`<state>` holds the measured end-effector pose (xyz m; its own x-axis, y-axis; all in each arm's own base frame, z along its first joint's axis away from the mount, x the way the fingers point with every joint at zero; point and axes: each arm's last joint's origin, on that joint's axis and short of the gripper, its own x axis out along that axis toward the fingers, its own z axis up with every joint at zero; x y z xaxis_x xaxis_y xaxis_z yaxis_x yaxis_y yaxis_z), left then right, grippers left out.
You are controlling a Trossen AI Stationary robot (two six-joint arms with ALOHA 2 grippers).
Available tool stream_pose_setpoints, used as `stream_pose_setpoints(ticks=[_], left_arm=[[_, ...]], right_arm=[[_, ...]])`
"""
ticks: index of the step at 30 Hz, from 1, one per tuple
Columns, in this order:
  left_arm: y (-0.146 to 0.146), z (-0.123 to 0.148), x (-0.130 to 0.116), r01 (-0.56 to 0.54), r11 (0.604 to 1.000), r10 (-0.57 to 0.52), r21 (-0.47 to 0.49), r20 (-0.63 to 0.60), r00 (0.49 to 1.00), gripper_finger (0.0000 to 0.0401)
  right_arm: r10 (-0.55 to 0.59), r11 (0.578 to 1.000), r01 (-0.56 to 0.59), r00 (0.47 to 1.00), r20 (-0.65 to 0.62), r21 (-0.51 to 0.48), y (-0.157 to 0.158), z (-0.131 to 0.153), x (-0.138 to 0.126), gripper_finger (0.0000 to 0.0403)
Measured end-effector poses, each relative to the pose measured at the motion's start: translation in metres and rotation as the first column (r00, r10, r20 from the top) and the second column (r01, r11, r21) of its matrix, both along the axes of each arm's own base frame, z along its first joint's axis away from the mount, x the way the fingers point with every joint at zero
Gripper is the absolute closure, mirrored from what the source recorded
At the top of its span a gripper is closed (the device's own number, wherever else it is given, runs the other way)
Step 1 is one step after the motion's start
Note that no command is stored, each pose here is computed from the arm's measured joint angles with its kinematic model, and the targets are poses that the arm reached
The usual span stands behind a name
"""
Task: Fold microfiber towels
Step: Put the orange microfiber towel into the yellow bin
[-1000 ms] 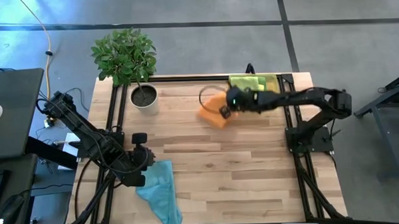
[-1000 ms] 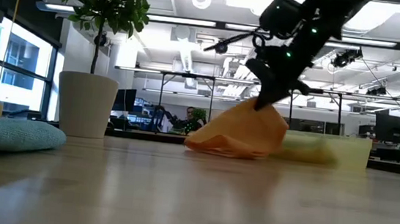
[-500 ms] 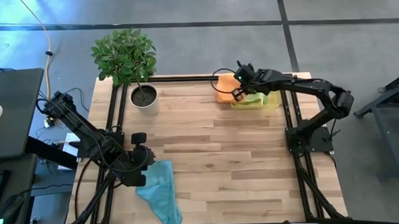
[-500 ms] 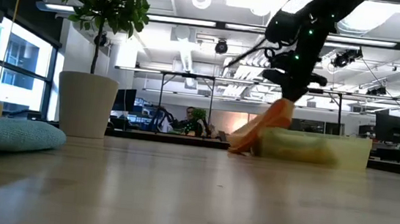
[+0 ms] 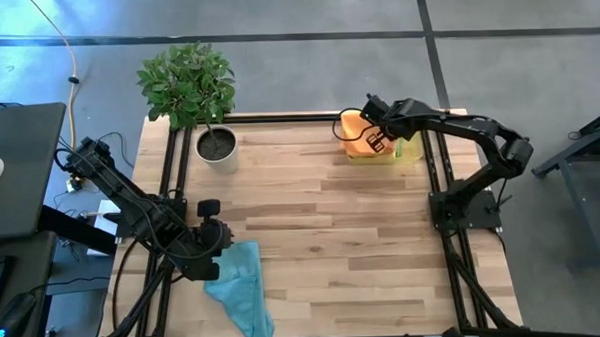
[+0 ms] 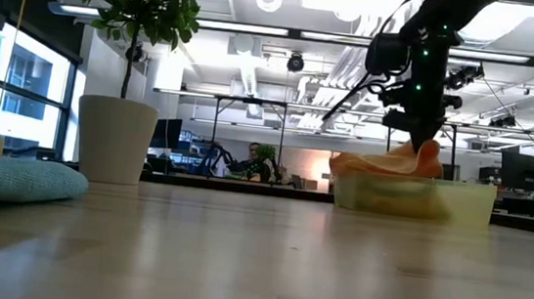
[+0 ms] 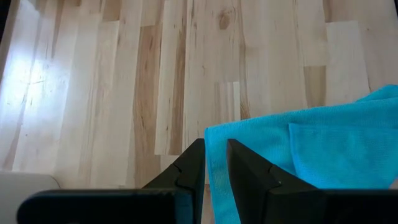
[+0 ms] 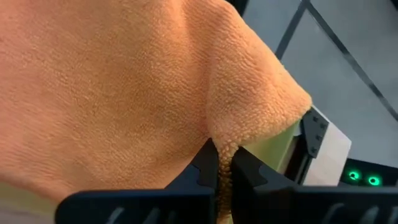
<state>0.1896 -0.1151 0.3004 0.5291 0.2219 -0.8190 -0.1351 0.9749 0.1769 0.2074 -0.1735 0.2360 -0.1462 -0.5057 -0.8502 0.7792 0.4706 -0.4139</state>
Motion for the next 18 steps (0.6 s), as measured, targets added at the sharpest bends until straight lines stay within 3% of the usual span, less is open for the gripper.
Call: stream_pose_setpoints(ticks=[12, 18], left_arm=[[0.0, 0.0, 0.0, 0.0, 1.0, 0.0, 0.0, -0.001, 1.0, 0.0343], [0.0, 0.0, 0.0, 0.0, 1.0, 0.0, 0.0, 0.0, 1.0, 0.0343]], right_arm=[[-0.011, 1.0, 0.011, 0.999, -0.047, 0.001, -0.009, 0.0, -0.01, 0.0401], [-0.023, 0.999, 0.026, 0.997, -0.079, 0.029, -0.006, -0.001, -0.013, 0.0342]])
